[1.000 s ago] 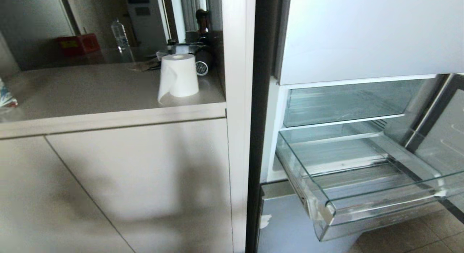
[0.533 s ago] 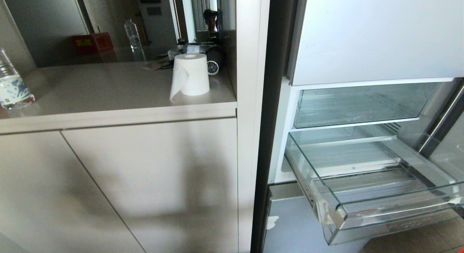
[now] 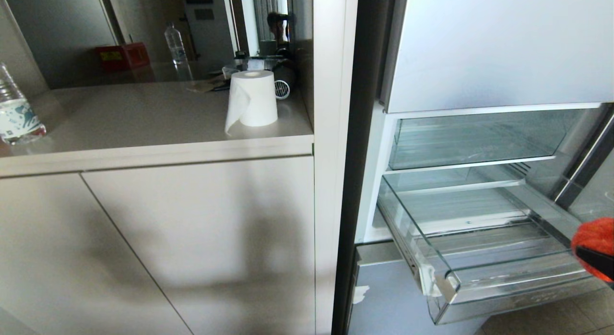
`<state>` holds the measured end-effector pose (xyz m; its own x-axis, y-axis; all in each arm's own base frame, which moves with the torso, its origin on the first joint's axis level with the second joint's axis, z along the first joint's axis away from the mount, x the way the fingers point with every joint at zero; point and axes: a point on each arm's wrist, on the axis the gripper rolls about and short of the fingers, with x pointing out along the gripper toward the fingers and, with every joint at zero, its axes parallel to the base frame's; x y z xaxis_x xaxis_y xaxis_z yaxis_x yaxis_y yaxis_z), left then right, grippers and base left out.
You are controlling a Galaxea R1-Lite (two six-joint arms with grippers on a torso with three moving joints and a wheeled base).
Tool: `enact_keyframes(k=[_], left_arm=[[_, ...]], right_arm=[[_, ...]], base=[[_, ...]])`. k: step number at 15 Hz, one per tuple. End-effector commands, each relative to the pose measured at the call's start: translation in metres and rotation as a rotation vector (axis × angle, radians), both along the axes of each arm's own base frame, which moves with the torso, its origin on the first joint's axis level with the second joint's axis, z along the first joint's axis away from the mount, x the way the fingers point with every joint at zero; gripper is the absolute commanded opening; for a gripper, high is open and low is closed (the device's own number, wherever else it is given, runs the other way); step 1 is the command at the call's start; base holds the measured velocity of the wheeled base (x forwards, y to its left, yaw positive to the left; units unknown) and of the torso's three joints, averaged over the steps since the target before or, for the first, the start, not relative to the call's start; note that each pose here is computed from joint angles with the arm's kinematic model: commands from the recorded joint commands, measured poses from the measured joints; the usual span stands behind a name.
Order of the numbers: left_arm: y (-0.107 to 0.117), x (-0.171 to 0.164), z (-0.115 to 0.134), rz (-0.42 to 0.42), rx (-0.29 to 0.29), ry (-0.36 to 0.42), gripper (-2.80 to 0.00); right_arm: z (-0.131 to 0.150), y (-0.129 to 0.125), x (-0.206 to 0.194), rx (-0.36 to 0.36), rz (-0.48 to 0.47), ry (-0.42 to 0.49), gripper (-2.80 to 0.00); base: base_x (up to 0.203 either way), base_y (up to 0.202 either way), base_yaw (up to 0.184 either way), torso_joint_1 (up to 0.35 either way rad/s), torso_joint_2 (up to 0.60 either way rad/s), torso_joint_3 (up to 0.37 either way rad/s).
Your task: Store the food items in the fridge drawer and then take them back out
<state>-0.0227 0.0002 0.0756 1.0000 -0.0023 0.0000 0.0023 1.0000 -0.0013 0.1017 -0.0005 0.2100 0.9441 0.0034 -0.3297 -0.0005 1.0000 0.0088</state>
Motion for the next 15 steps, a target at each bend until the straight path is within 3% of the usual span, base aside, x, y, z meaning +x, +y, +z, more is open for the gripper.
enact_keyframes(k=[1,7,13,14,15], left_arm=[[0.000,0.000,0.000,-0.001,0.000,0.000,-2.80],[0.000,0.000,0.000,0.001,0.000,0.000,-2.80],[0.000,0.000,0.000,0.001,0.000,0.000,-2.80],[0.000,0.000,0.000,0.000,0.000,0.000,-2.80],[0.000,0.000,0.000,0.002,0.000,0.000,-2.80]], right_arm=[[-0.006,-0.001,0.064,0.017,-0.006,0.174,-2.80],[-0.035,-0.002,0.188,0.149,-0.049,0.370,-2.80],[-0.057,-0.001,0.241,0.182,-0.047,0.410,-2.80],[-0.057,-0.001,0.241,0.182,-0.047,0.409,0.00],[-0.059,-0.001,0.243,0.182,-0.047,0.414,0.00]], base=[[0.000,0.000,0.000,0.000,0.00,0.000],[0.000,0.000,0.000,0.000,0.00,0.000],[0.000,0.000,0.000,0.000,0.00,0.000],[0.000,0.000,0.000,0.000,0.00,0.000],[0.000,0.000,0.000,0.000,0.00,0.000]])
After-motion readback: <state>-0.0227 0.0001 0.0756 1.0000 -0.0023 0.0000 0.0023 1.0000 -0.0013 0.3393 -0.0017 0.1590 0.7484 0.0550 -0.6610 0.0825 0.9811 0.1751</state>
